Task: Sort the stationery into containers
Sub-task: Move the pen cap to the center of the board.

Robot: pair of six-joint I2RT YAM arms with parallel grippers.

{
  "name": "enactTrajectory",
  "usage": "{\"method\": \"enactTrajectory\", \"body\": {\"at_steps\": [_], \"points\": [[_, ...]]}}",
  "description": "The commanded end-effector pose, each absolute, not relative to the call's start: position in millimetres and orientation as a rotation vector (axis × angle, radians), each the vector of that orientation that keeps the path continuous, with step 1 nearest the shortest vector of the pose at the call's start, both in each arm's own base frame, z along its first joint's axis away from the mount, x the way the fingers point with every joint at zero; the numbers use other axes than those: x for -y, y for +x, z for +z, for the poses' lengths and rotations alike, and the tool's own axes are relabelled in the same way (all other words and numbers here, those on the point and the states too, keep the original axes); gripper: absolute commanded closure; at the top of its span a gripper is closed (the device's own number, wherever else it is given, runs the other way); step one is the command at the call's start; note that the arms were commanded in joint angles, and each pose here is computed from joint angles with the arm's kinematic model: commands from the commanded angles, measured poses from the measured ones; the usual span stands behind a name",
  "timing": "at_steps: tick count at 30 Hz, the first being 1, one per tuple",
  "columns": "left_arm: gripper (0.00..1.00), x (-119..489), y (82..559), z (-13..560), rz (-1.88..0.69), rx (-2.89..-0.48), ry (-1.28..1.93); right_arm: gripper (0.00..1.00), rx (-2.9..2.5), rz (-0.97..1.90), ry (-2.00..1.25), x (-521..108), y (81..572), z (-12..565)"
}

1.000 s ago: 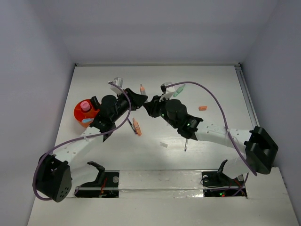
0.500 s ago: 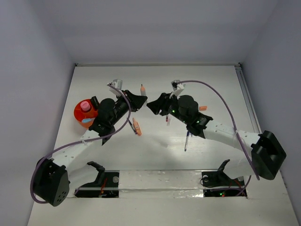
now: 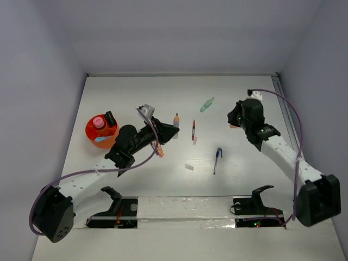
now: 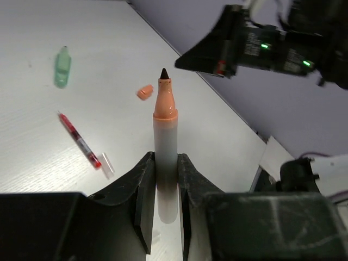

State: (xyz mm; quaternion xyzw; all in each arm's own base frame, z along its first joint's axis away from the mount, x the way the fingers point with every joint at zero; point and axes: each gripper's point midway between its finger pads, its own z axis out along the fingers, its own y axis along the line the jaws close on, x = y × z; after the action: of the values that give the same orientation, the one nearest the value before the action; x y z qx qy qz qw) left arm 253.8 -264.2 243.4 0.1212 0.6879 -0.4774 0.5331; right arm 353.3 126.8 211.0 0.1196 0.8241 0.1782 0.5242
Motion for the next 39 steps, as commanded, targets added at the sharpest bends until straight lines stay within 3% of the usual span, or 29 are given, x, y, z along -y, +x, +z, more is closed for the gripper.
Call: {"method": "enactTrajectory", "body": {"at_steps": [1,4,5,13,27,39], "points": [[1.00,272.7,232.0,261.3,-1.177,-1.497,0.439,0.91,-2.201,0.213,0.370,-75.7,349.0,150.9],[1.00,274.3,228.3,257.2,-1.182,-1.500,0.453,0.77,-2.305,0.195,0.395,-61.5,355.7,125.7],[1.00,274.3,227.9,255.2,-1.183,-1.501,0.454,0.68,-2.345,0.159,0.412,-56.0,356.7,111.5],[1.00,278.6,224.0,250.1,-1.180,-1.514,0.459,0.40,-2.415,0.187,0.430,-59.5,367.5,75.7],[1.00,275.2,231.2,242.8,-1.127,-1.543,0.445,0.43,-2.398,0.334,0.506,-68.5,415.1,46.0],[1.00,275.6,235.2,237.7,-1.110,-1.567,0.440,0.45,-2.340,0.482,0.576,-88.3,452.7,53.1]]}}
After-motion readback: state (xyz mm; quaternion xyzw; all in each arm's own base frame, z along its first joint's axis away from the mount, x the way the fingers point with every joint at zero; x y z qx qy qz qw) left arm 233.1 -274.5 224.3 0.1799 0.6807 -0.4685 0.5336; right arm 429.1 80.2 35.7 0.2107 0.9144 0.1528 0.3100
